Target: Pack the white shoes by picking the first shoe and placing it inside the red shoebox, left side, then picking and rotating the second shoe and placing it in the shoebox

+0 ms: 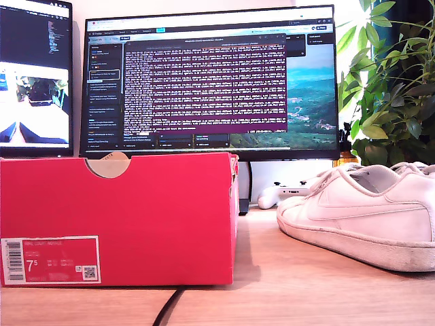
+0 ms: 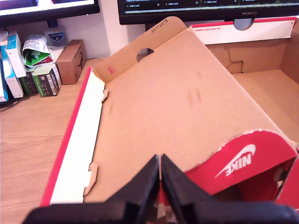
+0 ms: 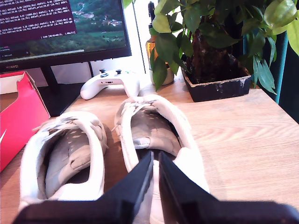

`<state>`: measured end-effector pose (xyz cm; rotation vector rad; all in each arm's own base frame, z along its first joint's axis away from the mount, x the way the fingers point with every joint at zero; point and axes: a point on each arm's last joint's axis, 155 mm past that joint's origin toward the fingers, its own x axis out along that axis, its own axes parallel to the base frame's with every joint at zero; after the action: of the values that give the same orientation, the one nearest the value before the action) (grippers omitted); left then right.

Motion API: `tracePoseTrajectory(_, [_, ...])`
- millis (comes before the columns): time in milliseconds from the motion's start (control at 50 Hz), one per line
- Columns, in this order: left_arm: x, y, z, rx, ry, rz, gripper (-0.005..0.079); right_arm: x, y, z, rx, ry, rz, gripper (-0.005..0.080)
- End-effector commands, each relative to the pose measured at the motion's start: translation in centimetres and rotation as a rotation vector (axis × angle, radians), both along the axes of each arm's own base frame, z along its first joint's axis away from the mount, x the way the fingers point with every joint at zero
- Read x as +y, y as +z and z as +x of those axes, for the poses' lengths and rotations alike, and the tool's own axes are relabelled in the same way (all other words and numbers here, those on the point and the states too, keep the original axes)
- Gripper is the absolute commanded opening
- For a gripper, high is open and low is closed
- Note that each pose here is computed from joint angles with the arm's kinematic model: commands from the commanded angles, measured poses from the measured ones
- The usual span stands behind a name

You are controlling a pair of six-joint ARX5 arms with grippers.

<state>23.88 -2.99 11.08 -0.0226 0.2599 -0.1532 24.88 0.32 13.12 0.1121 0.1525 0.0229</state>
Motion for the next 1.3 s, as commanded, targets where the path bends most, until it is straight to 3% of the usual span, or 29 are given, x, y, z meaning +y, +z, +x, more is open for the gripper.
tracePoseTrajectory(0, [-0.1,-1.5,-0.2,0.039,-0.004,-0.001,-0.0011,0.1,-0.5,0.1,0.001,0.003,0.003,-0.0009])
tracePoseTrajectory(420, [-0.2,-1.3,-0.1,0.029,-0.009,-0.004,-0.0011,0.1,-0.5,0.1,0.000,0.003,0.001,-0.0009])
tracePoseTrajectory(680, [-0.7,2.9,0.5,-0.128,-0.030,-0.029,-0.0011,0.2,0.8,0.2,-0.050,0.008,0.017,-0.0009])
tracePoseTrajectory(860, [-1.0,6.2,0.5,-0.237,-0.051,-0.034,-0.0011,0.3,3.1,0.3,-0.137,0.009,0.103,-0.0009])
tracePoseTrajectory(1040, [-2.4,9.6,-0.2,-0.336,-0.132,-0.043,-0.0011,1.9,5.7,0.1,-0.222,0.093,0.278,-0.0009])
tracePoseTrajectory(1220, [-4.4,12.3,-1.4,-0.393,-0.242,-0.161,-0.0011,3.7,5.7,-0.2,-0.192,0.189,0.376,-0.0007])
tracePoseTrajectory(1280, [-5.1,12.8,-1.9,-0.379,-0.282,-0.258,-0.0011,4.4,5.7,-0.4,-0.182,0.227,0.410,-0.0006])
